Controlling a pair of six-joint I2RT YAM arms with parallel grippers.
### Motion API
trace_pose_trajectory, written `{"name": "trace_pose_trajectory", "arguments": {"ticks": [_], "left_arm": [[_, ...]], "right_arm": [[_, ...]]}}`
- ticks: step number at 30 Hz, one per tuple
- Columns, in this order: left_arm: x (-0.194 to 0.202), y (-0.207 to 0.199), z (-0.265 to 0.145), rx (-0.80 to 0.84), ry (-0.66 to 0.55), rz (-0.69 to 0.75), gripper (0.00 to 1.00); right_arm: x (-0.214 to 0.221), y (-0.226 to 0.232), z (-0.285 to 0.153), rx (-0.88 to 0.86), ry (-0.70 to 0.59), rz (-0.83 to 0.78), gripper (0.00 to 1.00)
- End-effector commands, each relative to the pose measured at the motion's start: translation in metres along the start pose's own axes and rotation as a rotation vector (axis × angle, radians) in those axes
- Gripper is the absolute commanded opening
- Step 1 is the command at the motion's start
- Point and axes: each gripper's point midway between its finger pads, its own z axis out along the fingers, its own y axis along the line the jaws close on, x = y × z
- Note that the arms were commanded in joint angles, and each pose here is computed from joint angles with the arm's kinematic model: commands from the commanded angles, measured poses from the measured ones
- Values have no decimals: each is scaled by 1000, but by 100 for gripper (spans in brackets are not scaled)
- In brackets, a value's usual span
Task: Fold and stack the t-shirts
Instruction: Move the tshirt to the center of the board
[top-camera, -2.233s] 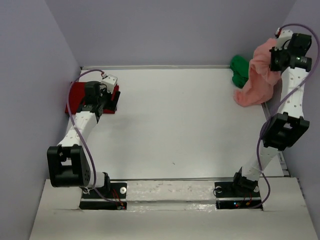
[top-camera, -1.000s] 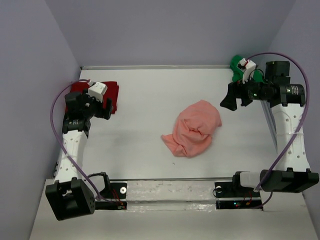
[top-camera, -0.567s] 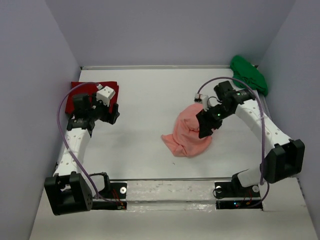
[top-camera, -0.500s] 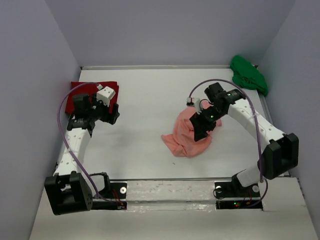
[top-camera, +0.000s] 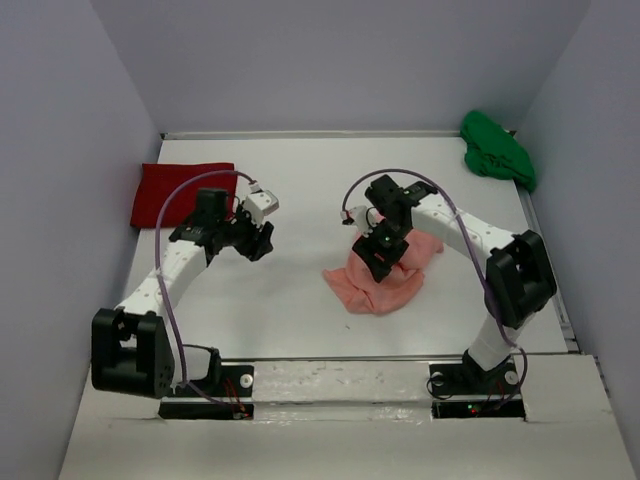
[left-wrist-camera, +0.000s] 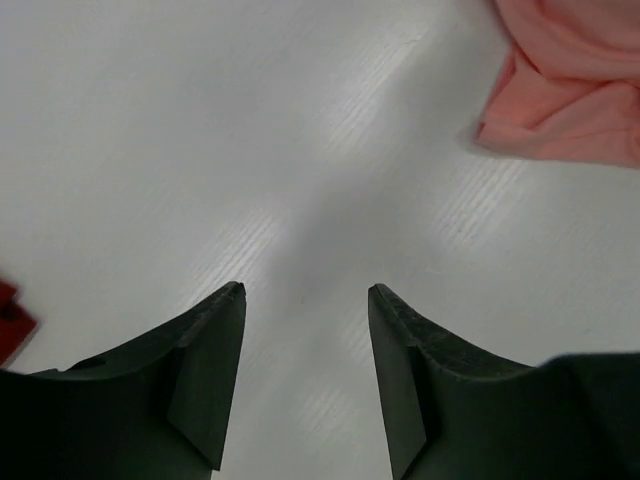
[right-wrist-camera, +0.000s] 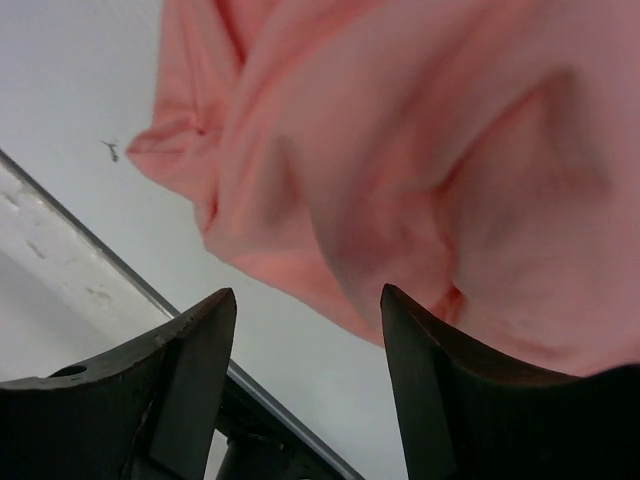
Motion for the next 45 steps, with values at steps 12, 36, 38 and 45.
{"name": "trace_pose_trajectory", "arguments": {"ticks": [12,36,38,45], "left_arm": [[16,-101,96,352,249,204,64],[18,-144,120,504,268,272,65],[16,-149,122,516,272,283,65],[26,-157,130,528,312,291,62]], "right_arm": [[67,-89,-106,419,-360,323,70],[80,-100,-95,425,-354,370,70],[81,-101,-93,423,-351,372,70],[77,-97,-93,400,-363,361,70]]}}
